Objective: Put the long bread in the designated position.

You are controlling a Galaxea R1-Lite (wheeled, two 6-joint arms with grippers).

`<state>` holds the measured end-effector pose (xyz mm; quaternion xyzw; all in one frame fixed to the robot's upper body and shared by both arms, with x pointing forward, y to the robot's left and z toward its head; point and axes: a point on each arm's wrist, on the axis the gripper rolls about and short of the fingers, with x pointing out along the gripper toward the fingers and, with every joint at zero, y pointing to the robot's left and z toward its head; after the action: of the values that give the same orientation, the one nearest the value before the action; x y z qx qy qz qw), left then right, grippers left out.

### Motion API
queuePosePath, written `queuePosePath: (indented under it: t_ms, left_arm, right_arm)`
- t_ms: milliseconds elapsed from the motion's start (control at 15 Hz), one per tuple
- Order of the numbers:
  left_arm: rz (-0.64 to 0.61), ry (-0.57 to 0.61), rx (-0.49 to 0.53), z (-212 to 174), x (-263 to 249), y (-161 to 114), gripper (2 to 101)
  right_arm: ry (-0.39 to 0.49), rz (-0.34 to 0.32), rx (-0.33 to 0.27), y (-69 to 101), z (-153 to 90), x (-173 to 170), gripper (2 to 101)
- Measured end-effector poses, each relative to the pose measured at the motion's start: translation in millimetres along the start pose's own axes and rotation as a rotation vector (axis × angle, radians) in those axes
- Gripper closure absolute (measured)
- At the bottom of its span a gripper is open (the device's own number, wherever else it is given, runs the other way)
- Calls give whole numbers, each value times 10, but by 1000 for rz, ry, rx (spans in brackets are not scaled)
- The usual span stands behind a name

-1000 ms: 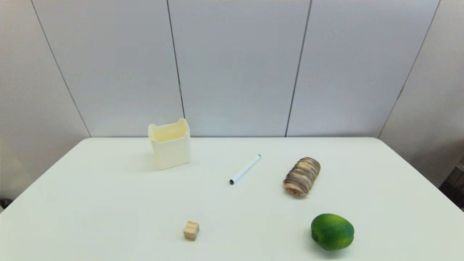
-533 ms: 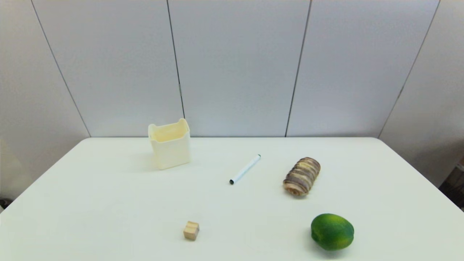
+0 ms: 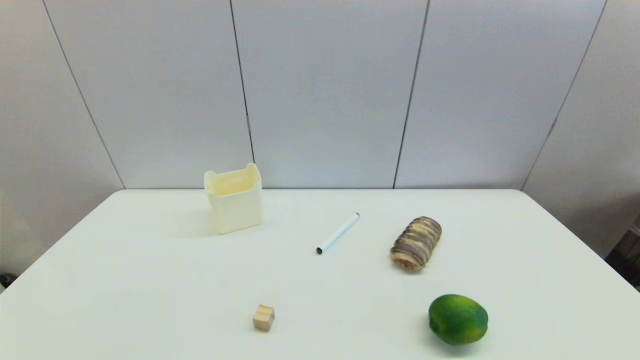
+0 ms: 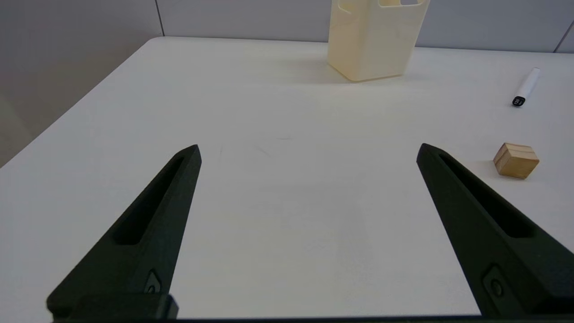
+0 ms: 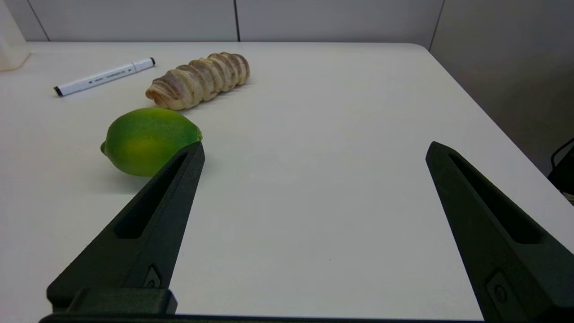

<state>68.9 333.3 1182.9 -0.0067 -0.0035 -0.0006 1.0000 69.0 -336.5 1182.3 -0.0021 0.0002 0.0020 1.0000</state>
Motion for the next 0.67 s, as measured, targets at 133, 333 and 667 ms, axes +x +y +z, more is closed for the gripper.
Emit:
queuePosePath:
  t_ms: [133, 333, 667]
  left_arm:
    - [0, 0, 0, 0, 0, 0, 54]
    - [0, 0, 0, 0, 0, 0, 54]
    - [0, 0, 0, 0, 0, 0, 54]
  right_arm:
    - [0, 0, 0, 0, 0, 0, 43]
    - [0, 0, 0, 0, 0, 0, 43]
    - [0, 0, 0, 0, 0, 0, 43]
